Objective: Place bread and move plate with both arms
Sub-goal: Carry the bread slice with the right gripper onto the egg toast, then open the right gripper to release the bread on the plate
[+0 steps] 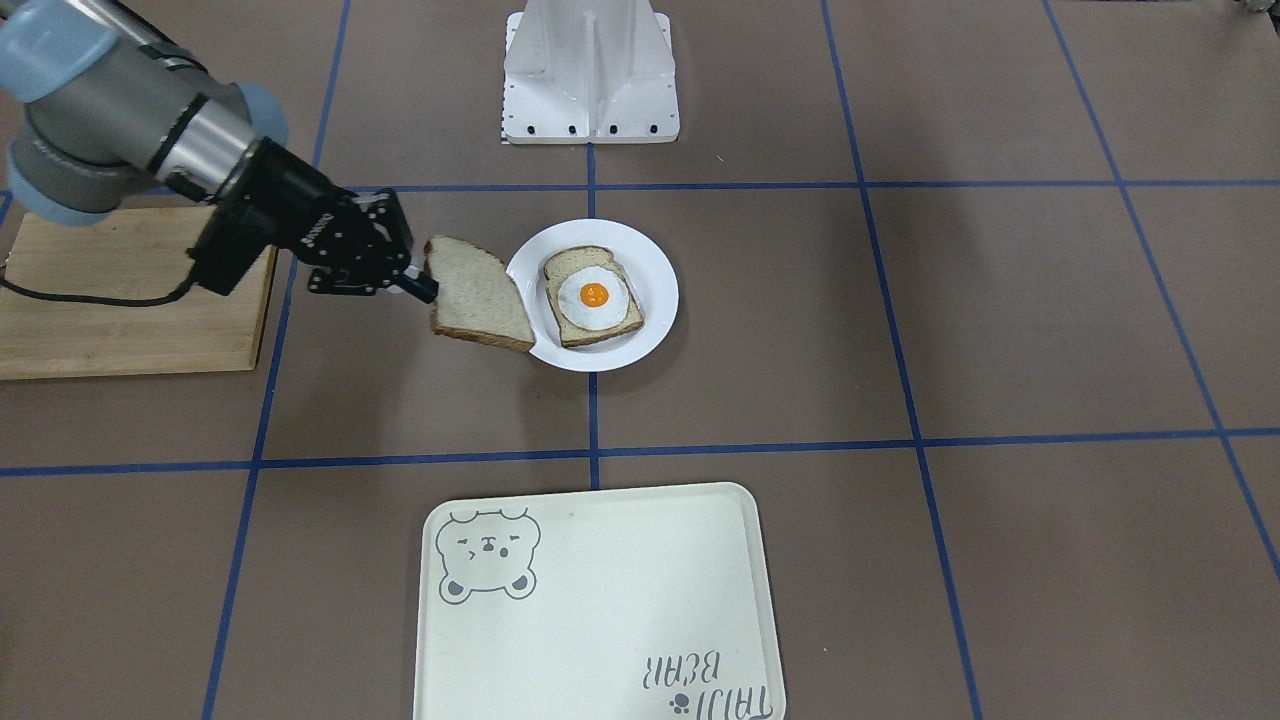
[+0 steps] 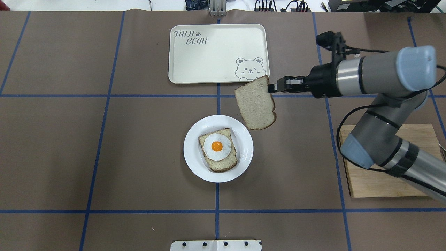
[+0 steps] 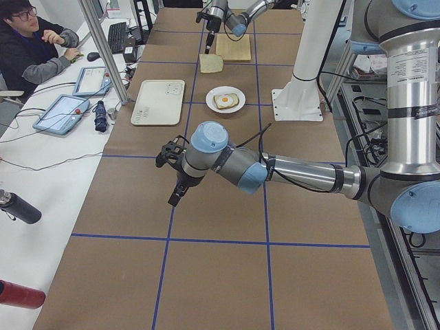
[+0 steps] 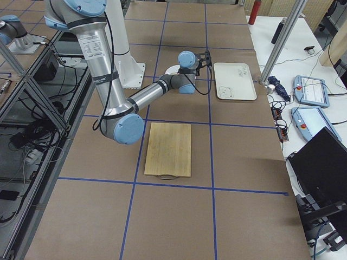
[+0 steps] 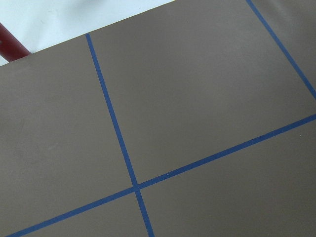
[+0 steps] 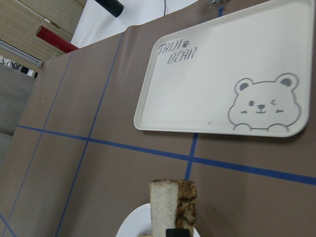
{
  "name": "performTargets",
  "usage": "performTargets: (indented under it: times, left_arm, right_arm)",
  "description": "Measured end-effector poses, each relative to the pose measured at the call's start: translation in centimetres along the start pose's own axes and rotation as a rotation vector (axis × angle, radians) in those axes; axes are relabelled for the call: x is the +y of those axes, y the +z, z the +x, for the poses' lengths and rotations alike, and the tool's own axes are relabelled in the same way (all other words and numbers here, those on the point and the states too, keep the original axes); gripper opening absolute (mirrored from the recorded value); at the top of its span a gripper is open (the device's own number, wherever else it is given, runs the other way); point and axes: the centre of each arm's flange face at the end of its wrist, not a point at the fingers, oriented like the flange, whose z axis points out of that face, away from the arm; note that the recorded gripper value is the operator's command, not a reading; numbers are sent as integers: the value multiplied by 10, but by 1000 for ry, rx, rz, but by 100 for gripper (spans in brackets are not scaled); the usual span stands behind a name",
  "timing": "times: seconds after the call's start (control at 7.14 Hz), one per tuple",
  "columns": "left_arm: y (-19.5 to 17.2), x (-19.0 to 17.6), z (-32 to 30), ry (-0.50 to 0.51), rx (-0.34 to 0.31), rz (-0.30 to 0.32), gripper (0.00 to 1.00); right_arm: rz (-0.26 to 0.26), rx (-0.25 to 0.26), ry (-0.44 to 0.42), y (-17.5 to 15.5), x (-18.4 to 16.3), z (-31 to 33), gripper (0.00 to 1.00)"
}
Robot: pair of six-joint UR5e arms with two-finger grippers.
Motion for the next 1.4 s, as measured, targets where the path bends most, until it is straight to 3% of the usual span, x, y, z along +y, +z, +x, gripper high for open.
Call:
performTargets:
  times: [0.28,0.56,0.84,1.4]
  left_arm:
    - [2,0,-1,-2,0,-4,99]
    - [3,1,-2,-7,-1,-6,99]
    - [3,1,-2,-7,0,-6,99]
    - [3,1,0,1,16,2,99]
  right_arm:
    - [-8,-28,-23,66,74,-42,0]
    - [-46,1,-89,95,121,-52,0]
    - [-62,38,-140,100,128,-40,0]
    - [-38,141,-185,110,102,-11,0]
